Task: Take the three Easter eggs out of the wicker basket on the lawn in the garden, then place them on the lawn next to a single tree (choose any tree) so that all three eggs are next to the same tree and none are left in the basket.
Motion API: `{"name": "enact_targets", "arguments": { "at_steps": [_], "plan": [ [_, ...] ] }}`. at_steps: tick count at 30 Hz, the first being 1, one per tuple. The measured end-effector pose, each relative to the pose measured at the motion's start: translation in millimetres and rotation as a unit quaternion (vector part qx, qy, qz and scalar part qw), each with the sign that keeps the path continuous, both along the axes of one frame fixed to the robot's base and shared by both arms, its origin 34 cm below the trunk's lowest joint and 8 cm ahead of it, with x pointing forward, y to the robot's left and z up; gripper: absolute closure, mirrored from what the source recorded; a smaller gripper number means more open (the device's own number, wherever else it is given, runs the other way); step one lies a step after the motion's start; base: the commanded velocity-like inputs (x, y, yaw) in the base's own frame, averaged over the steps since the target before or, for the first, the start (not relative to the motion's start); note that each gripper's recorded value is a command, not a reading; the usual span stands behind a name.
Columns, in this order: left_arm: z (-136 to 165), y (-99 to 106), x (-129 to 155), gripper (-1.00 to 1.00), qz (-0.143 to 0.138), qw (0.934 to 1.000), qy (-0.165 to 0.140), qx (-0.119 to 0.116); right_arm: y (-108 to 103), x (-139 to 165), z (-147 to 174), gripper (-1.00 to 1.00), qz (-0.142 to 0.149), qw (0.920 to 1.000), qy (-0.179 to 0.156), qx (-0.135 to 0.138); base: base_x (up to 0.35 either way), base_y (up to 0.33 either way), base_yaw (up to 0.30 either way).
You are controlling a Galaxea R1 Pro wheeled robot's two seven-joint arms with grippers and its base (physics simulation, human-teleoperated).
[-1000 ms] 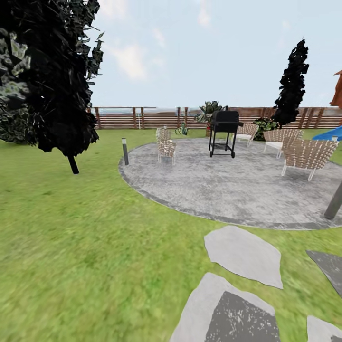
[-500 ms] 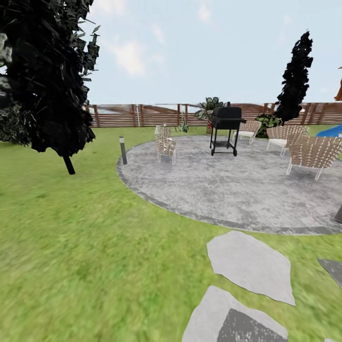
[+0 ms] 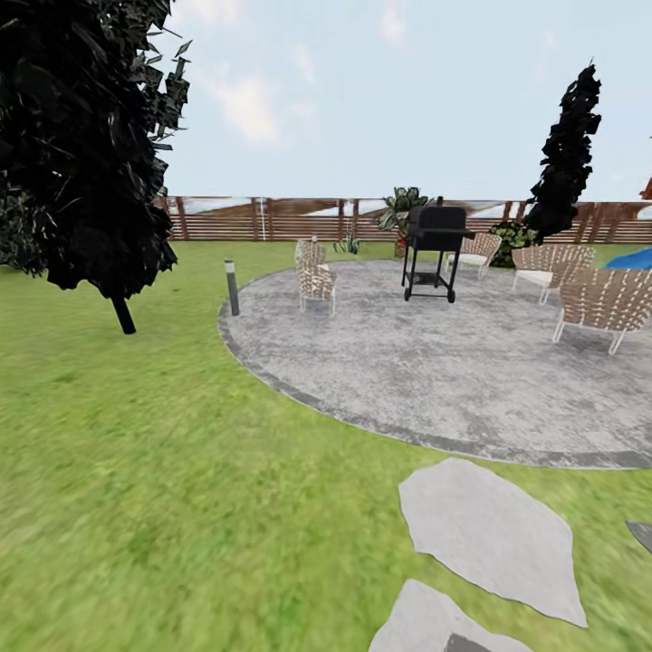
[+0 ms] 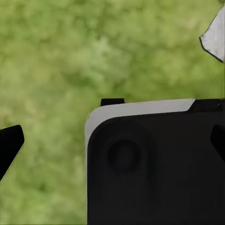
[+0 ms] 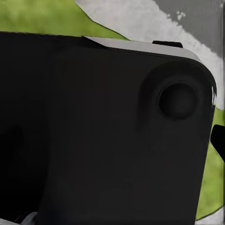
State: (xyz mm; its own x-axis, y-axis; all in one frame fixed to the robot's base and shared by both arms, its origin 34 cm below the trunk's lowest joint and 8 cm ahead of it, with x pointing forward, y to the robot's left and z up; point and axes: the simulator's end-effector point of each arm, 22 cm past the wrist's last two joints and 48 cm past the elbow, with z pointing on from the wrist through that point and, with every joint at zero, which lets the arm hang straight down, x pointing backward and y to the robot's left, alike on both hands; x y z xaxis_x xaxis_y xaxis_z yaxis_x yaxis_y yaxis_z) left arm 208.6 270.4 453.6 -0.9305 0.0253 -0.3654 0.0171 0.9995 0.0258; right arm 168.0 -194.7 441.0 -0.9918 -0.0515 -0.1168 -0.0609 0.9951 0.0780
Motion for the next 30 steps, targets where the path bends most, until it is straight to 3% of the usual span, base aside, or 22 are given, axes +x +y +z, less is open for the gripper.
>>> {"name": "enact_targets", "arguments": {
  "at_steps": [15, 30],
  "plan": [
    [0.4, -0.9, 2.0, -1.00, 0.000, 1.0000, -0.003, -0.001, -0.3, 2.0, 0.1, -1.00, 0.000, 1.0000, -0.003, 0.000, 0.335, 0.000, -0.152],
    [0.4, -0.7, 2.4, -1.00, 0.000, 1.0000, -0.003, 0.000, 0.0, 2.5, 0.2, -1.00, 0.000, 1.0000, -0.003, 0.000, 0.335, 0.000, -0.016]
  ]
}}
